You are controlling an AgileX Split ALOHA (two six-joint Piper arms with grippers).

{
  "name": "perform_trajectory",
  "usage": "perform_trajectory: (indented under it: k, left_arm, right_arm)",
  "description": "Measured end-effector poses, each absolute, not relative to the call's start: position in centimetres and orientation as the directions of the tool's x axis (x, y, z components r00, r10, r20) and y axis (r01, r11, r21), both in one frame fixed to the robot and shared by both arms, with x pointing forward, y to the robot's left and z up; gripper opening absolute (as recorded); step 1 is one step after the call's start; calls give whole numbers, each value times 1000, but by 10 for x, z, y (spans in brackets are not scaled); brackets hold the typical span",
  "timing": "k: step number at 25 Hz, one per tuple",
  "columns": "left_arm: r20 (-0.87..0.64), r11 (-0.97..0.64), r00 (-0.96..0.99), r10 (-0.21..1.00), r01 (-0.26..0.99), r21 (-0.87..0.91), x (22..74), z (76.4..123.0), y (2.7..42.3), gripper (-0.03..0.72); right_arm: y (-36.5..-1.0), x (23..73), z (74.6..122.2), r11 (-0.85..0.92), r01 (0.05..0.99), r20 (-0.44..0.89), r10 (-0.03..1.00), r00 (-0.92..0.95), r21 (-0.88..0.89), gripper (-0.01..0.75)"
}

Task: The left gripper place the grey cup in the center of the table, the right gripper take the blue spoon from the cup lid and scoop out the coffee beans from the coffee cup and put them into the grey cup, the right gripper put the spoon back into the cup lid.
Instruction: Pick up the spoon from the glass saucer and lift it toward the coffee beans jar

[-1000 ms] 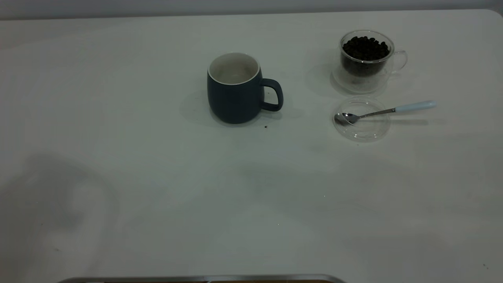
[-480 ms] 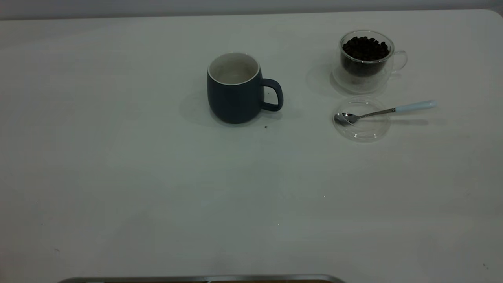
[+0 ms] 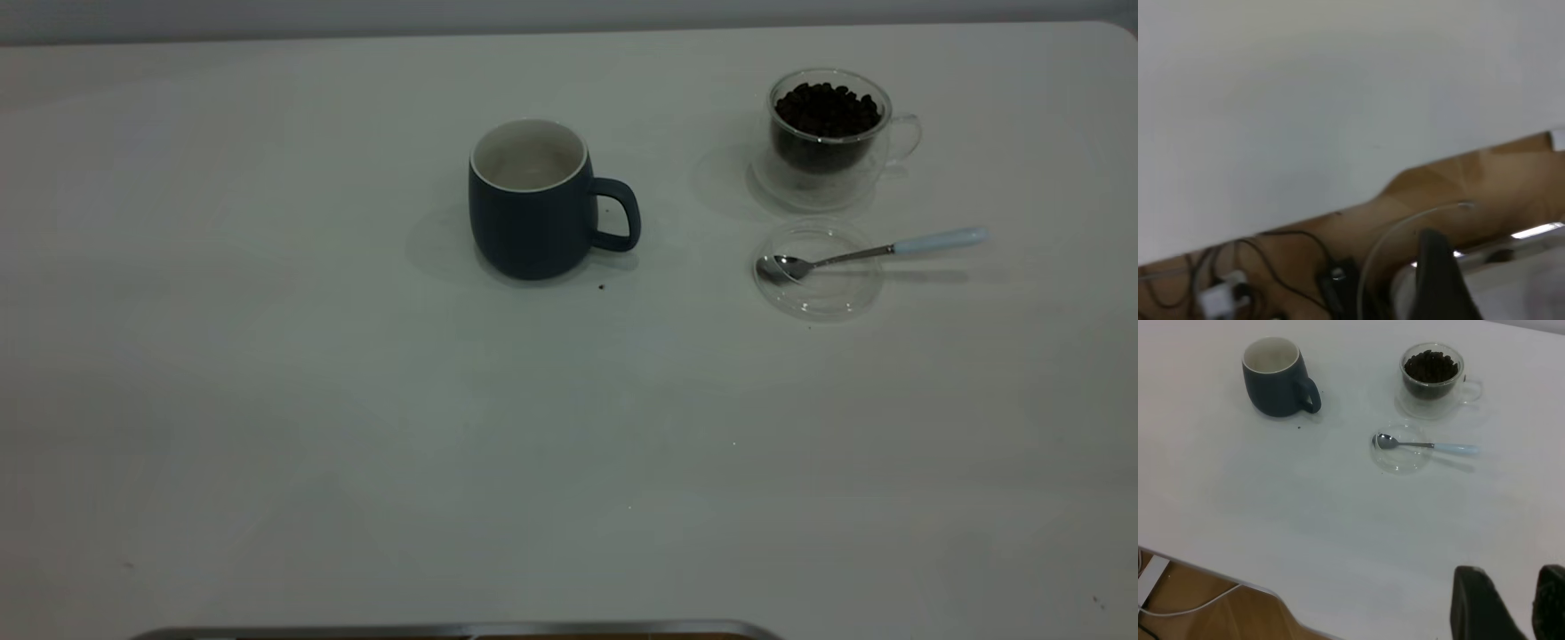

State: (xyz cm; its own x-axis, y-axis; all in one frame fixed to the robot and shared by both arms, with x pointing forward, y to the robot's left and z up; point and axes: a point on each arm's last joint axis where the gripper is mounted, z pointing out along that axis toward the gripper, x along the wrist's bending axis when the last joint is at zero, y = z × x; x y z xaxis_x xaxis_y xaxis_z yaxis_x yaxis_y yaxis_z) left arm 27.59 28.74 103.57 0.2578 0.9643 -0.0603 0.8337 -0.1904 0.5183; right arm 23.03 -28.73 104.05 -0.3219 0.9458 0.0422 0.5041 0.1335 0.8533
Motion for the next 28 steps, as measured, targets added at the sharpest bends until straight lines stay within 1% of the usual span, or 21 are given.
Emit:
perform_trajectory:
  k: [3, 9, 14, 20, 24, 28]
  left_arm:
    - [-77, -185, 262, 962, 833, 522, 270, 1031, 288, 514]
    - [-87, -157, 257, 962, 791, 591, 259, 1033, 292, 514]
    - [-94, -39, 136, 986, 746, 665, 247, 1034, 297, 514]
    - [-103, 107, -43, 994, 633, 767, 225, 1033, 299, 514]
    - [-103, 148, -109, 989, 615, 774, 223, 1033, 298, 514]
    - [-103, 151, -113, 988, 615, 774, 223, 1033, 298, 514]
  right_arm:
    - [-287, 230, 1040, 134, 504, 42, 946, -322, 853, 242]
    - [-287, 230, 1040, 134, 504, 42, 946, -322, 853, 242]
    - [-287, 230, 1040, 134, 504, 42, 946, -322, 853, 242]
    - [-287, 230, 1040, 134, 504, 42, 946, -322, 853, 242]
    - [-287, 230, 1040, 134, 504, 42, 946, -322, 853, 242]
    - [-287, 230, 1040, 134, 504, 42, 946, -322, 853, 242]
